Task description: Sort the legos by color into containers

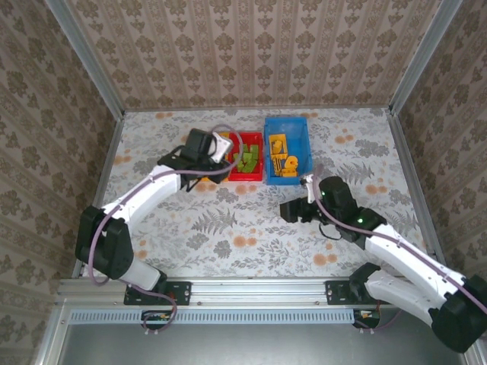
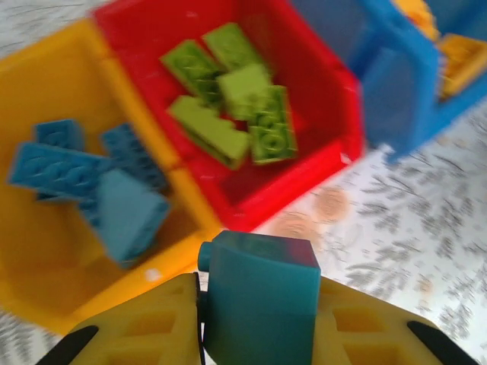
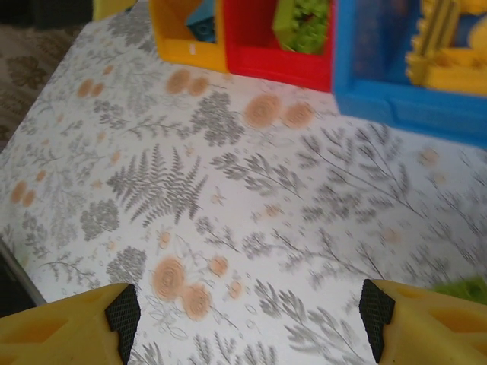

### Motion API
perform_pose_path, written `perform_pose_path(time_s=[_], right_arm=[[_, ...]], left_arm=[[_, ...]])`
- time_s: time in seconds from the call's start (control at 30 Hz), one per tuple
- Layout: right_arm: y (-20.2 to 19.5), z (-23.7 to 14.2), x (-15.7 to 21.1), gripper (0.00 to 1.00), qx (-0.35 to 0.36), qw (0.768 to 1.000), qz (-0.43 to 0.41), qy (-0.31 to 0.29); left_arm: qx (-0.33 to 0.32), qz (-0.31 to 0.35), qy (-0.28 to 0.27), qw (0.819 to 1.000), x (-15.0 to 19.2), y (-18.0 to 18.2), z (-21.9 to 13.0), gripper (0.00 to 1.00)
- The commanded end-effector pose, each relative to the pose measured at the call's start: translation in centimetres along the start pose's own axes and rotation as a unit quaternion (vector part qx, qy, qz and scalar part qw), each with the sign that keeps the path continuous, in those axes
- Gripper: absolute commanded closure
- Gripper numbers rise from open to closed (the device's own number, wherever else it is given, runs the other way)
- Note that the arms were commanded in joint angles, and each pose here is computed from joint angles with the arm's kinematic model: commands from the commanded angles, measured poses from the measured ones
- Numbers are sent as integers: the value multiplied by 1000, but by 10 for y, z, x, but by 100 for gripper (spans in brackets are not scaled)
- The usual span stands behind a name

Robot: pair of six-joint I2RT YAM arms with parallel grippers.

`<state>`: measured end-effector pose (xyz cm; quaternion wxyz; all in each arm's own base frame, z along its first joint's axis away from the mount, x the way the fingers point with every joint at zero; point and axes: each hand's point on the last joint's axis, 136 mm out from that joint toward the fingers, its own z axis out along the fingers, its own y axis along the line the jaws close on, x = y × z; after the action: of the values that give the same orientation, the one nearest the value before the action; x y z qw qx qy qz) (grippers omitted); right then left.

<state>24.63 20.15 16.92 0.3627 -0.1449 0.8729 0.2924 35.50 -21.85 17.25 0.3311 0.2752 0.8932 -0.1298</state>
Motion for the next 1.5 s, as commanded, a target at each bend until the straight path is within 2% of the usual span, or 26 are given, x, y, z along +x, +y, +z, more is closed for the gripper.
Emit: perform_pose_path(time_s=[0.0, 0.1, 0.27, 0.57, 0.83, 0.97, 1.07, 1.2, 1.3, 1.33, 1.47], right_arm=[[23, 10, -31, 21, -31, 998, -46, -29], [27, 19, -43, 21, -36, 998, -43, -39], [26, 28, -51, 21, -28, 998, -36, -40], [22, 27, -56, 21, -14, 998, -36, -42], [8, 20, -53, 20, 20, 998, -25, -48], [-14, 9, -54, 19, 77, 995, -9, -57], [-38, -2, -47, 19, 135, 989, 19, -49], [-70, -11, -14, 20, 203, 977, 62, 8], [-89, -17, 12, 20, 237, 964, 116, 43], [-94, -18, 20, 20, 246, 958, 137, 54], [-107, -16, 44, 23, 285, 933, 192, 105]], left_arm=[[-26, -63, 29, 997, -2, 28, 2, 72], [-42, -98, 32, 994, -18, 58, 15, 72], [-48, -129, 49, 989, -34, 87, 53, 71], [-38, -150, 68, 986, -43, 103, 104, 62], [-44, -153, 68, 985, -42, 102, 100, 43], [-46, -157, 49, 985, -51, 99, 83, 41], [-50, -155, 20, 986, -63, 92, 62, 41], [-40, -136, -27, 989, -77, 63, 29, 40], [-8, -115, -55, 992, -75, 29, 7, 38], [16, -93, -62, 994, -73, 2, 1, 37], [75, -19, -86, 993, -50, -61, -24, 35]])
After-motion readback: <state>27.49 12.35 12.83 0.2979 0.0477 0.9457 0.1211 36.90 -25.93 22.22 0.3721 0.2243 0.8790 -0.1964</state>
